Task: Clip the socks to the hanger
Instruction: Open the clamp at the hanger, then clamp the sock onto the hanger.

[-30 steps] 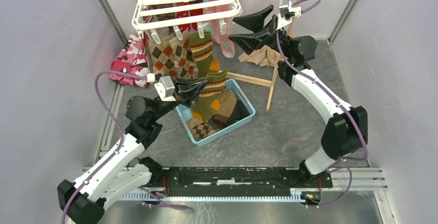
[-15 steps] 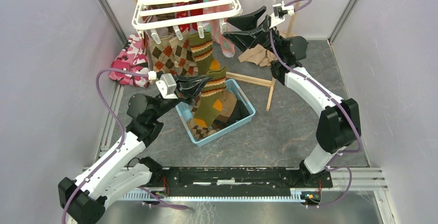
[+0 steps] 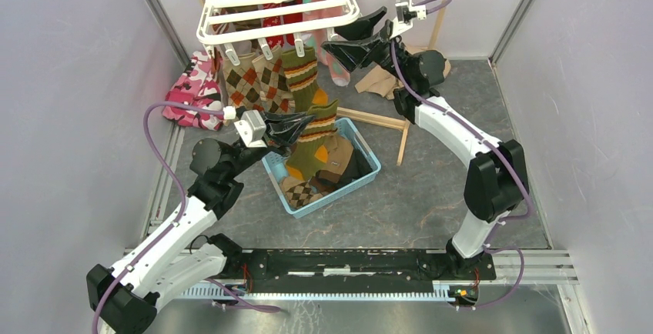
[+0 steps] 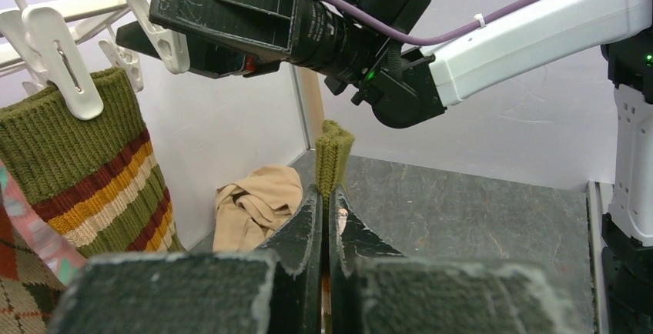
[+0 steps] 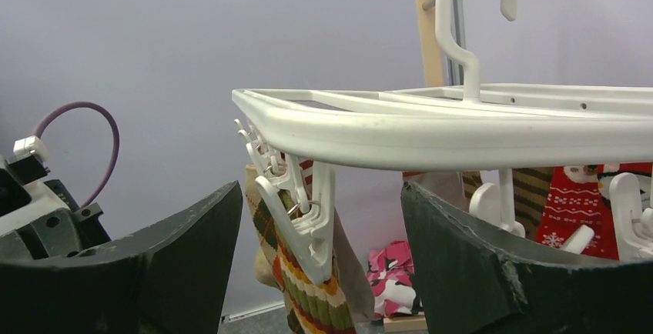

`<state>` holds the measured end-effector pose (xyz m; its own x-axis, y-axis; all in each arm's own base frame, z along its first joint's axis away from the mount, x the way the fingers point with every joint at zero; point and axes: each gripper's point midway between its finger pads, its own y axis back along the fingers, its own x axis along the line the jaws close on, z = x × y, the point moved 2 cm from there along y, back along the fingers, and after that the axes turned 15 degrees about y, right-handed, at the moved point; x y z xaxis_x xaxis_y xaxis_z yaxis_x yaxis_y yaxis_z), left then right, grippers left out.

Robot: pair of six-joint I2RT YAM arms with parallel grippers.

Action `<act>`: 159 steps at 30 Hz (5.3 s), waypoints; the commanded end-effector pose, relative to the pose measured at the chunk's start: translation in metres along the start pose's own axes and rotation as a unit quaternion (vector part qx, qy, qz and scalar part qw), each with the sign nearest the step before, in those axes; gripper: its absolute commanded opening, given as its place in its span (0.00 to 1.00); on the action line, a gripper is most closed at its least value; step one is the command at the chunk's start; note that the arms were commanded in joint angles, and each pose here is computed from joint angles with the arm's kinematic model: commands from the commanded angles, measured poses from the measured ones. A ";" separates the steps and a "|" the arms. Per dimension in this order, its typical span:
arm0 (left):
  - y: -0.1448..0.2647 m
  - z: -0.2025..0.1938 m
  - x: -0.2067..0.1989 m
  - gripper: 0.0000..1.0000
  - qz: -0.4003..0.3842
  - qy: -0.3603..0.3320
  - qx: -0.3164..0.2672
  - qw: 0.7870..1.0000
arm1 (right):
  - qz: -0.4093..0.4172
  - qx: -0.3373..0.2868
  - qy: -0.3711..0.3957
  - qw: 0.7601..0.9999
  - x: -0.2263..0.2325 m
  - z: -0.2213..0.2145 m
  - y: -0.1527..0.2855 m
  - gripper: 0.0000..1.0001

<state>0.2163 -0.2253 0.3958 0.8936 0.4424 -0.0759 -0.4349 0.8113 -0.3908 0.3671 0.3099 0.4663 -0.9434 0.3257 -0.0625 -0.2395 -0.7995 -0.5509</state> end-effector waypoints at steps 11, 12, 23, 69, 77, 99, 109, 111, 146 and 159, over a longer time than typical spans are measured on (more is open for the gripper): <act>-0.002 0.032 -0.006 0.02 -0.008 -0.046 -0.035 0.998 | 0.015 -0.052 -0.007 0.999 0.004 0.024 -0.022 0.75; -0.002 0.032 -0.006 0.02 -0.008 -0.046 -0.035 0.998 | 0.018 -0.053 -0.010 0.998 0.005 0.024 -0.022 0.74; -0.003 0.033 -0.005 0.02 -0.006 -0.046 -0.039 0.998 | 0.038 -0.058 -0.010 0.998 0.011 0.029 -0.025 0.61; -0.076 0.032 0.073 0.02 0.140 0.035 -0.005 0.990 | 0.067 -0.063 -0.032 0.995 0.026 0.038 -0.022 0.00; -0.086 0.036 0.077 0.02 0.139 0.045 -0.009 0.989 | 0.070 -0.063 -0.038 0.995 0.028 0.035 -0.021 0.00; -0.097 0.054 0.077 0.02 0.115 0.141 -0.057 0.982 | 0.072 -0.061 -0.041 0.995 0.027 0.030 -0.020 0.00; -0.101 0.065 0.069 0.02 0.070 0.185 -0.080 0.977 | 0.069 -0.059 -0.043 0.995 0.025 0.027 -0.019 0.03; -0.103 0.065 0.065 0.02 0.057 0.189 -0.075 0.977 | 0.067 -0.060 -0.043 0.995 0.024 0.028 -0.020 0.05; -0.096 0.038 0.069 0.02 0.053 0.300 -0.032 0.952 | 0.061 -0.093 -0.030 0.993 0.021 0.047 -0.013 0.08; -0.099 0.056 0.065 0.02 0.007 0.353 -0.069 0.933 | 0.069 -0.091 -0.032 0.993 0.024 0.047 -0.013 0.08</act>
<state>0.3218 -0.2580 0.4564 0.7251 0.1417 -0.6739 -0.5317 0.7371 -0.4172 0.3545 0.3129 0.4899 -0.9804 0.1959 -0.0218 -0.1356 -0.7505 -0.6469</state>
